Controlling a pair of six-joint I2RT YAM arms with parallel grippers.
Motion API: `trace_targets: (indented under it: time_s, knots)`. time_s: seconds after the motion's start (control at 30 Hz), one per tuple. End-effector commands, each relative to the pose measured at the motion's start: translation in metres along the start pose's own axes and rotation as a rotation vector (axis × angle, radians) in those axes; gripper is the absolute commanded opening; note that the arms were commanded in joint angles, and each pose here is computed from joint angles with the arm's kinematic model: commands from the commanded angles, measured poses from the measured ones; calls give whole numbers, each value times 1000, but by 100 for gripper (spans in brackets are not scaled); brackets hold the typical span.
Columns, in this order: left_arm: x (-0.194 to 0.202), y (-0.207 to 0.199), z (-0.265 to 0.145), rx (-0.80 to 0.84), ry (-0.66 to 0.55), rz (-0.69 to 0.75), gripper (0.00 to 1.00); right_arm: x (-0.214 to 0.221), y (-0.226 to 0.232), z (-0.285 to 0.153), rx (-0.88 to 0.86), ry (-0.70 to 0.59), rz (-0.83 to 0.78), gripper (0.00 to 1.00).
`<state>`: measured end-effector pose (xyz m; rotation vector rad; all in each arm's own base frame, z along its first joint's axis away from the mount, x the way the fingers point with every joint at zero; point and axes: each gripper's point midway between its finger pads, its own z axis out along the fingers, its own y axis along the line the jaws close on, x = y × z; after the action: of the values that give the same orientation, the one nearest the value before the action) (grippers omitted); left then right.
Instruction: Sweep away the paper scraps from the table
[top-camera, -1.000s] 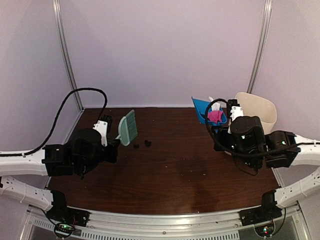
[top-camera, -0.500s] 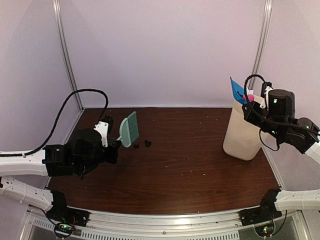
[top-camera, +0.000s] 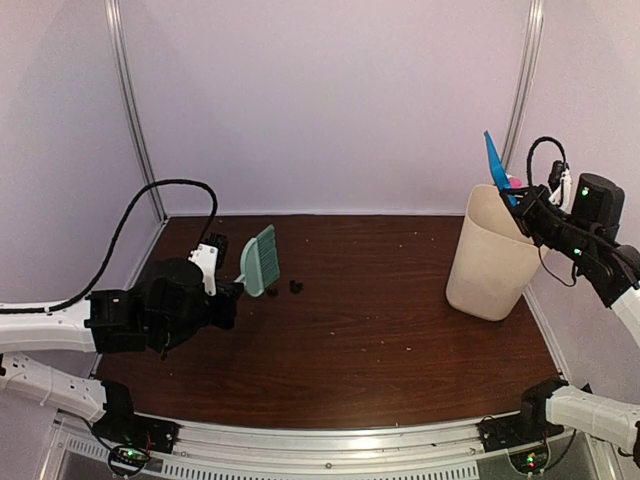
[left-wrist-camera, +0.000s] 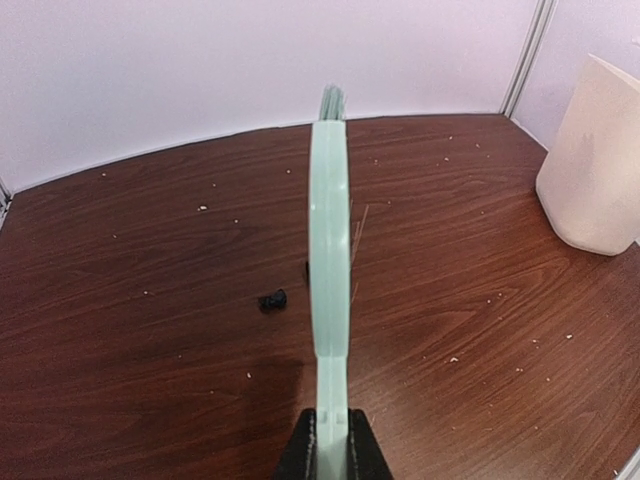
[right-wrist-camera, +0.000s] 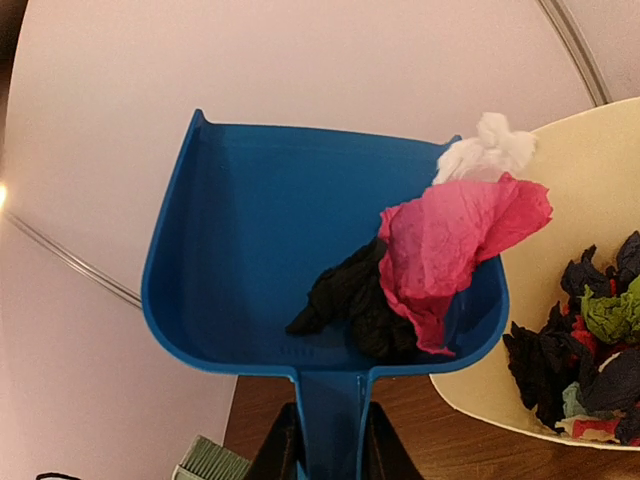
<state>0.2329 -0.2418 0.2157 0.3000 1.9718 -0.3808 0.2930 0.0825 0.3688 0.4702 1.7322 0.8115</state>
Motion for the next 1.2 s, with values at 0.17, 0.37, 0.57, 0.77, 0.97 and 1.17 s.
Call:
trace_targets:
  time_s: [0.17,0.37,0.57,0.77,0.97,1.17]
  knots:
    - [-15,-3,-4,29,-59,-40,0,-23,38,-10,-289,-13,254,0]
    - [-16,-1,-6,28,-66,-49,0,-36,44,-19,-443,-69,429,0]
    - [-16,0,-8,29,-68,-52,0,-44,44,-29,-580,-124,573,0]
    - [-17,2,-8,24,-74,-54,0,-43,57,-30,-626,-90,524,0]
    - [-16,1,-7,21,-70,-53,0,-42,76,-38,-705,-59,437,0]
    - [-17,2,-7,13,-75,-54,0,-27,92,-34,-736,53,309,0]
